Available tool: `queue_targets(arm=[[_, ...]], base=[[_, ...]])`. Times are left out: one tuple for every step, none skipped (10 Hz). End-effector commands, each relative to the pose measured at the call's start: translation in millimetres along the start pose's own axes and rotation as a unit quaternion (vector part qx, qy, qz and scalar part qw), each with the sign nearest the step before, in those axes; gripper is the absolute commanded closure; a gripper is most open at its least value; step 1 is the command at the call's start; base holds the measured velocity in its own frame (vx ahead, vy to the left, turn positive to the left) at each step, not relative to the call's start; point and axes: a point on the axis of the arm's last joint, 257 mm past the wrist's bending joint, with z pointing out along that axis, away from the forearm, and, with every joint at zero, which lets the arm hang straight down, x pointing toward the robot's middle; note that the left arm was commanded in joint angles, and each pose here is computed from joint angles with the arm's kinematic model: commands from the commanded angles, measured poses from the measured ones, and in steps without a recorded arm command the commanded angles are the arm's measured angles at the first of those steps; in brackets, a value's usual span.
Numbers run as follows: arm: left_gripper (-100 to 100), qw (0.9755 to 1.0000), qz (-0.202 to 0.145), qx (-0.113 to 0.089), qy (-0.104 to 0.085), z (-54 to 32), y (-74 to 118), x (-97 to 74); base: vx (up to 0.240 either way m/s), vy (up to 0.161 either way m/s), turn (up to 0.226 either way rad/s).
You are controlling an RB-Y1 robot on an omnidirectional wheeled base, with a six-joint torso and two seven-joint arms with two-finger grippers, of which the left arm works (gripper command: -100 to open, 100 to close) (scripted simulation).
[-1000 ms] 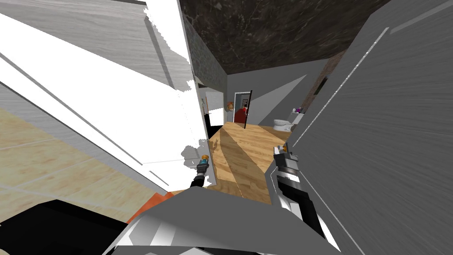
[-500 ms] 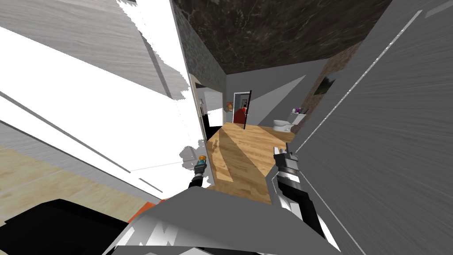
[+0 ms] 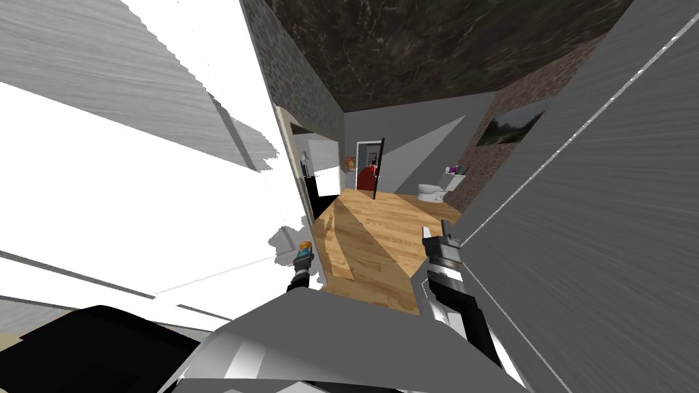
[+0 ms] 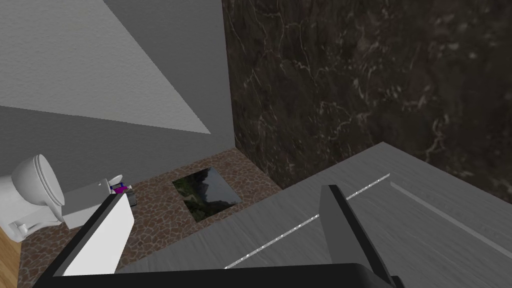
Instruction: Push the door open
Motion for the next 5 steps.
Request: queue_targets(arm=[[100,0.9995,-0.002,0.031,0.008,1.1,-20.1,4.8],[100,0.9991,-0.002,0.041,0.008,0.0,-26.3,4.9],[100,0.9982,-0.003,0.06,0.009,-2.5,-38.8,5.2],[100,0.9968,-0.004,0.08,0.009,-5.5,-51.7,5.4],[100,0.9959,-0.004,0.09,0.01,-7.2,-58.2,5.5]], base=[[0.202,0.056,-0.101],[0.158,0.05,-0.079],[0.16,0.043,-0.095],[0.169,0.059,-0.113],[0.156,0.049,-0.096]])
